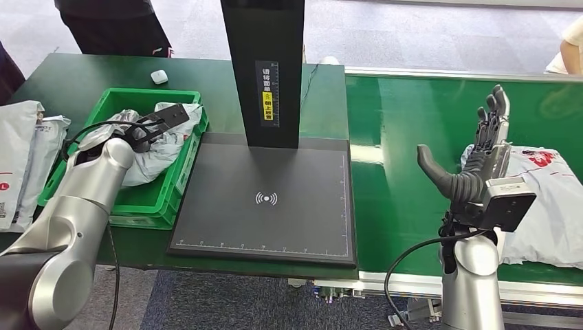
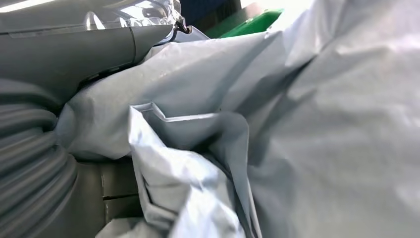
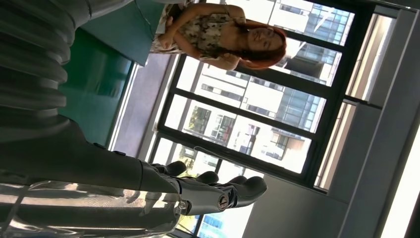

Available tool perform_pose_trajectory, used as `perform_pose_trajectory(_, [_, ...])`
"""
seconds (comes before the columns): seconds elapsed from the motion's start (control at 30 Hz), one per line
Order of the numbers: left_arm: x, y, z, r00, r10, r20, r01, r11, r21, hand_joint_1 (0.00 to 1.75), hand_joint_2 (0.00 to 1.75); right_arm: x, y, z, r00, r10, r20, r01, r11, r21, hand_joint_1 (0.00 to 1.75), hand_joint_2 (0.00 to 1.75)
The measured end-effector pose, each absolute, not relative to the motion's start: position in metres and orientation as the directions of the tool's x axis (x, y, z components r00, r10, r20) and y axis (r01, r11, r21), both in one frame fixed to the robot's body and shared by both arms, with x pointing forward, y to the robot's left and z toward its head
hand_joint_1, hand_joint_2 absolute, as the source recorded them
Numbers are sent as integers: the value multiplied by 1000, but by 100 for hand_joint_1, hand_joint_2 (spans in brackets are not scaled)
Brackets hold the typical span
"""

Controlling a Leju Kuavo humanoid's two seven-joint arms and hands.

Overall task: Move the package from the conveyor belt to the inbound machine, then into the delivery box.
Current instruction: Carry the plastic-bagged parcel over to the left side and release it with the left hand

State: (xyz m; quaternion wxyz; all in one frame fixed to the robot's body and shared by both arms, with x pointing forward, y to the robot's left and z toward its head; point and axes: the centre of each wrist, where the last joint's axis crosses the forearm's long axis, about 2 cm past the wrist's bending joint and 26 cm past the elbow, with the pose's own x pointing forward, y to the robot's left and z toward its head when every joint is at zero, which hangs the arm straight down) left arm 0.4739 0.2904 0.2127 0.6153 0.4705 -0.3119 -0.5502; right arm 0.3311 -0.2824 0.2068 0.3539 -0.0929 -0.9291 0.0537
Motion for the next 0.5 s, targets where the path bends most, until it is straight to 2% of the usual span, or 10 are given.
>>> perform_pose_trajectory(0.1, [473, 294, 209, 206, -969, -139, 392, -49, 918, 7, 175, 331, -281, 206, -731, 207, 650, 129, 978, -167, 0, 175])
perform_pose_trajectory(0.13, [472, 295, 208, 206, -969, -138, 389, -48, 920, 0, 175, 331, -280, 206, -731, 205, 650, 126, 978, -168, 0, 175])
perform_pose_trajectory(0.5, [467, 295, 201, 166, -984, -66, 209, -30, 977, 0, 175, 331, -279, 206, -733, 194, 652, 108, 979, -171, 0, 175])
